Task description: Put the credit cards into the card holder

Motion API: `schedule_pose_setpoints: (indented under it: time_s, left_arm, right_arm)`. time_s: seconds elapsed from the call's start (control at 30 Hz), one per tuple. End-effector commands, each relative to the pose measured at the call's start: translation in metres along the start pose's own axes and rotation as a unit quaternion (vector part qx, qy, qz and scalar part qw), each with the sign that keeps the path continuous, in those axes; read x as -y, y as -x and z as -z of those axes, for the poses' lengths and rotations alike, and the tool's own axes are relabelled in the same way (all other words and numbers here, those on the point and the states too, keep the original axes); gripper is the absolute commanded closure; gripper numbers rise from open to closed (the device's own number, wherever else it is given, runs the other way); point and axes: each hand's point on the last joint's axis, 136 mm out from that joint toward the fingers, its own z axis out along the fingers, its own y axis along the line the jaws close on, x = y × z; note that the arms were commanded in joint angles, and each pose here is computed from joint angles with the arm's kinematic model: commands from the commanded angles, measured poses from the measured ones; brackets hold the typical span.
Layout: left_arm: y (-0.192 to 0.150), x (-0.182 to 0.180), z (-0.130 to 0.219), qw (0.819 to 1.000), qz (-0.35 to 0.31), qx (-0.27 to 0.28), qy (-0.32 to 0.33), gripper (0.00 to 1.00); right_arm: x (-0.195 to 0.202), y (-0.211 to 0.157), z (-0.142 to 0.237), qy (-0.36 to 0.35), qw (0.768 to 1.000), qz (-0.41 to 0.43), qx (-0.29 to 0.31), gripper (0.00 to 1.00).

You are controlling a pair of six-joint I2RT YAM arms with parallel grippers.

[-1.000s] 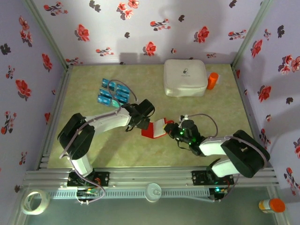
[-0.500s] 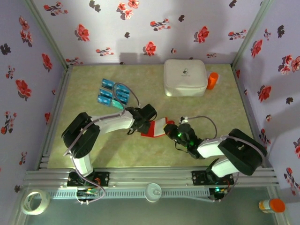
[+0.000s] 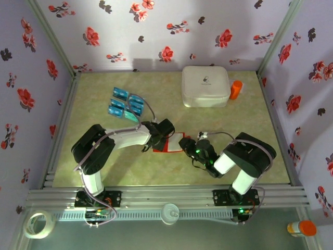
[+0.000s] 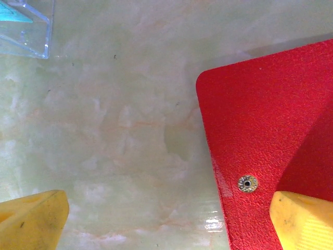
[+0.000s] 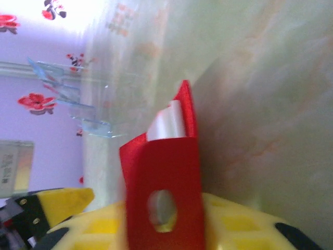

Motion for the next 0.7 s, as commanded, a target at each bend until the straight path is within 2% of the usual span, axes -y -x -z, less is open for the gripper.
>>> schedule_pose_setpoints:
  time_s: [0.0,0.17,0.3,0.47,0.67]
  left_arm:
    - [-0.011,-0.011,-0.005,0.999,-0.001,-0.005,0.032,0.00]
    - [-0.008,-0.012,-0.002,0.999,0.001,-0.001,0.032,0.00]
    - [-0.006,-0.011,-0.002,1.000,0.002,0.002,0.030,0.00]
    - [-0.007,-0.011,-0.002,1.000,0.007,0.005,0.028,0.00]
    - [-0.009,-0.012,-0.004,0.999,0.015,0.005,0.029,0.00]
  right_arm:
    - [-0.001,0.011,0.010,-0.004,1.000,0.003,0.011,0.57]
    - [-0.001,0.035,0.034,-0.063,0.997,0.024,0.026,0.46]
    - [-0.017,0.059,0.068,-0.120,0.987,0.090,0.052,0.42]
    - [-0.038,0.070,0.081,-0.127,0.983,0.126,0.039,0.54]
    - [-0.044,0.051,0.042,-0.110,0.986,0.121,-0.037,0.79]
